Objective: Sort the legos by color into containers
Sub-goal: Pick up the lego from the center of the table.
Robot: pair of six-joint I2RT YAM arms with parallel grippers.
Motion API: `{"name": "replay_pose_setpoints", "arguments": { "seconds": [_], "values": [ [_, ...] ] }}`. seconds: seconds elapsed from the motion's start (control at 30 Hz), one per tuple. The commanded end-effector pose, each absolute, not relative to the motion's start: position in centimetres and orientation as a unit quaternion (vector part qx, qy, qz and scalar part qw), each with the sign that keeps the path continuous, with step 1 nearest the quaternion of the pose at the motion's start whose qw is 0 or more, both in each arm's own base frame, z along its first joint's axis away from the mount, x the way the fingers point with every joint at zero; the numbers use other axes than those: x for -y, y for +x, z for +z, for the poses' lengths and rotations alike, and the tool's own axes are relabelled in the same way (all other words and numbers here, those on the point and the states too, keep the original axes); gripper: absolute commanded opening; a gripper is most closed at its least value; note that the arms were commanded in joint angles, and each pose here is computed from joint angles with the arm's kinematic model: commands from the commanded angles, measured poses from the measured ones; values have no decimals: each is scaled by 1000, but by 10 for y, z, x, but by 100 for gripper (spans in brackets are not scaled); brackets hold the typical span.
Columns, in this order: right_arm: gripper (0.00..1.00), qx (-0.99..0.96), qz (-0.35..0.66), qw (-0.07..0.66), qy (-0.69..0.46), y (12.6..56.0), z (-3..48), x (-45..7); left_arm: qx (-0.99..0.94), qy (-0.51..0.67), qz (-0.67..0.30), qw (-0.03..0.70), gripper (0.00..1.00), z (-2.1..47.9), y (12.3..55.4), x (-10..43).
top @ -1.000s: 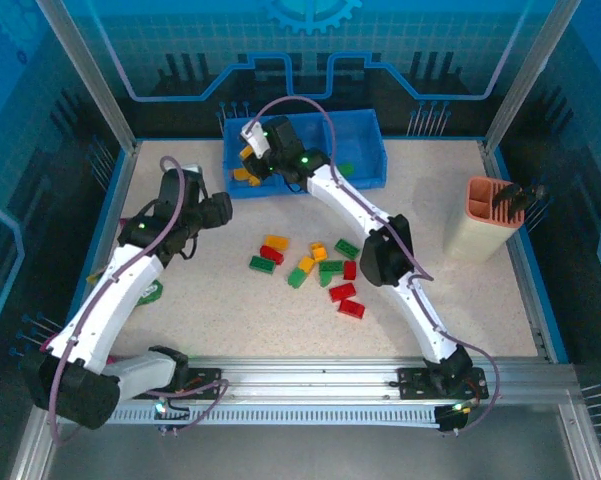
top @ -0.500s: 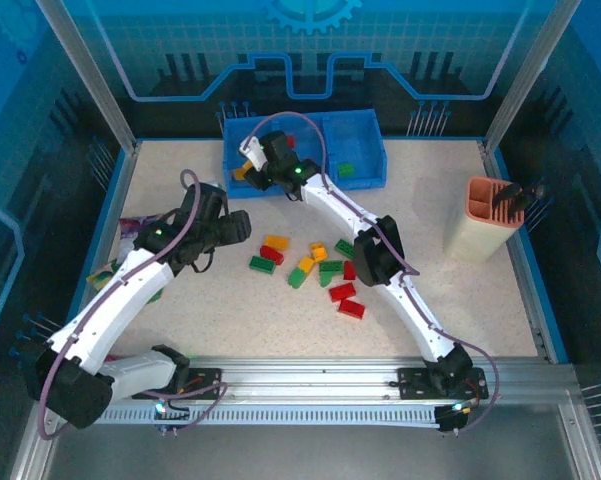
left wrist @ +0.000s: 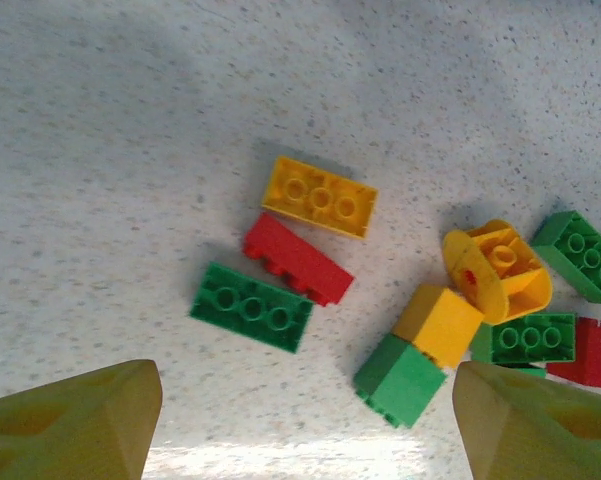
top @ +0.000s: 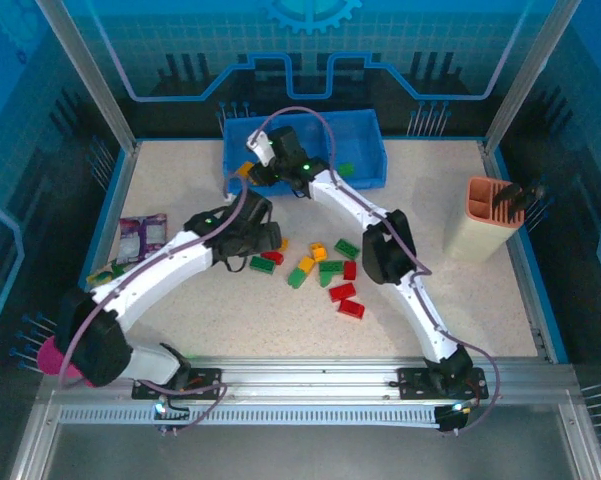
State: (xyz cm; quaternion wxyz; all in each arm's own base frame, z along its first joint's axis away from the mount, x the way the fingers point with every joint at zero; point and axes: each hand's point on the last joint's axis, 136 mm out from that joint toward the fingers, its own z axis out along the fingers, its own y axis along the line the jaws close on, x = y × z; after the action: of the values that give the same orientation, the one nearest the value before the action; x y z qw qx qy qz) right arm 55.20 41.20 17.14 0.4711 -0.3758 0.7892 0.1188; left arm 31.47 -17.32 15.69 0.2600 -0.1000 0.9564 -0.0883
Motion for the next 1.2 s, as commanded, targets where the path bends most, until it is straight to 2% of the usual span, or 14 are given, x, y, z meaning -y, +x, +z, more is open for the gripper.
{"name": "replay_pose_setpoints", "arguments": {
  "seconds": [0.0, 0.13, 0.33, 0.43, 0.63, 0.9, 1.17],
  "values": [
    [54, -739, 122, 570, -339, 544, 300, -374, -953, -114, -97, 263, 78, 154, 328, 204],
    [55, -765, 110, 564, -290, 526, 313, -316, -958, -117, -94, 243, 77, 137, 339, 237],
    [56, -838, 130, 505, -163, 488, 275, -215, -962, -117, -83, 232, 76, 124, 352, 272],
    [56, -852, 143, 488, -123, 465, 259, -182, -965, -135, -63, 215, 77, 115, 353, 275],
    [56, -864, 132, 473, -107, 437, 239, -159, -968, -146, -49, 196, 77, 99, 356, 288],
    [57, -878, 113, 455, -101, 430, 218, -150, -972, -151, -48, 176, 74, 76, 363, 303],
    [59, -886, 105, 442, -95, 429, 206, -142, -979, -143, -53, 138, 66, 49, 357, 312]
  ]
}}
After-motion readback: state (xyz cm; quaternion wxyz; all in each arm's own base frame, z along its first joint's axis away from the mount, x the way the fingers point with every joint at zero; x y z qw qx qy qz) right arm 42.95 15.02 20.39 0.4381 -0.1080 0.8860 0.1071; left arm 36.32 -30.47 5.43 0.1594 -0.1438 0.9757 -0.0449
